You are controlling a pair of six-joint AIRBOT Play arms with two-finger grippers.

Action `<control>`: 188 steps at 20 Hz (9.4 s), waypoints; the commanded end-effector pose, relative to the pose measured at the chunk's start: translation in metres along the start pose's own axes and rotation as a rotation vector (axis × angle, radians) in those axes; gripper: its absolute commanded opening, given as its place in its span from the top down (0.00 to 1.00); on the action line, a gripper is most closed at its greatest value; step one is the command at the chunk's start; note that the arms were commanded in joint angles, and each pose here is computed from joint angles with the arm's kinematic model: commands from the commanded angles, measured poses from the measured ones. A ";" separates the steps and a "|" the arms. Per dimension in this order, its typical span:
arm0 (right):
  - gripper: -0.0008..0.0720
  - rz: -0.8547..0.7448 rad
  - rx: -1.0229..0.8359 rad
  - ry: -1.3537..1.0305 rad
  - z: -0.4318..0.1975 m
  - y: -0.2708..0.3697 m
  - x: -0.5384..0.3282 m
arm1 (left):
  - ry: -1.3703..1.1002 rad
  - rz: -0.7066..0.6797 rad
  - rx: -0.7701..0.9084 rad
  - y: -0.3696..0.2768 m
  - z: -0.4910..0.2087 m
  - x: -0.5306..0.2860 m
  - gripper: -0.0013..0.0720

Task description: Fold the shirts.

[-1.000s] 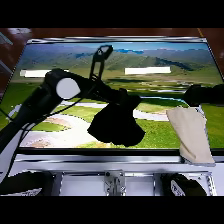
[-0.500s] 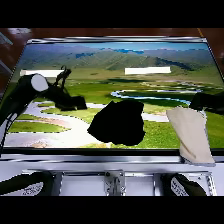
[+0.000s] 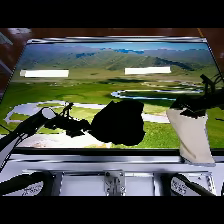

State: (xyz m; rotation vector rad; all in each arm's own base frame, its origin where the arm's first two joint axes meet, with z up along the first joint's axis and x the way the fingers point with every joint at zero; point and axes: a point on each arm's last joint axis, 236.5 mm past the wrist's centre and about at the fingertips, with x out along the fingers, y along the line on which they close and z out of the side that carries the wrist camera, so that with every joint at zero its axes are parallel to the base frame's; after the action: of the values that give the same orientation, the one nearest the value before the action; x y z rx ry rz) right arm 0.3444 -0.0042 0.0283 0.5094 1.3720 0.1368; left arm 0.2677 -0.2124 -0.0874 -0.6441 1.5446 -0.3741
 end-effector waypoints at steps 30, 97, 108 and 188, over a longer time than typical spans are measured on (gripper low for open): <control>0.91 0.146 -0.648 -0.618 0.070 0.211 -0.118 | -0.770 0.160 0.450 -0.110 0.071 -0.284 0.94; 0.03 -0.042 -0.076 -0.104 -0.014 -0.003 0.032 | -0.186 -0.019 -0.131 0.057 0.109 -0.026 0.73; 0.03 0.011 -0.086 0.371 -0.095 0.002 0.125 | -0.167 -0.047 -0.032 0.037 0.097 -0.041 0.93; 0.11 0.117 0.007 0.244 0.047 -0.011 -0.010 | -0.076 -0.017 -0.419 0.177 -0.027 -0.130 0.09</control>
State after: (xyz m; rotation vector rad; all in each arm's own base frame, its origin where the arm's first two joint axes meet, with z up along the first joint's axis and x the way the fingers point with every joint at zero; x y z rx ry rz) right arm 0.4060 -0.0218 0.0424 0.5706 1.5039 0.3167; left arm 0.2160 0.0167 -0.0712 -0.8467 1.6316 0.0007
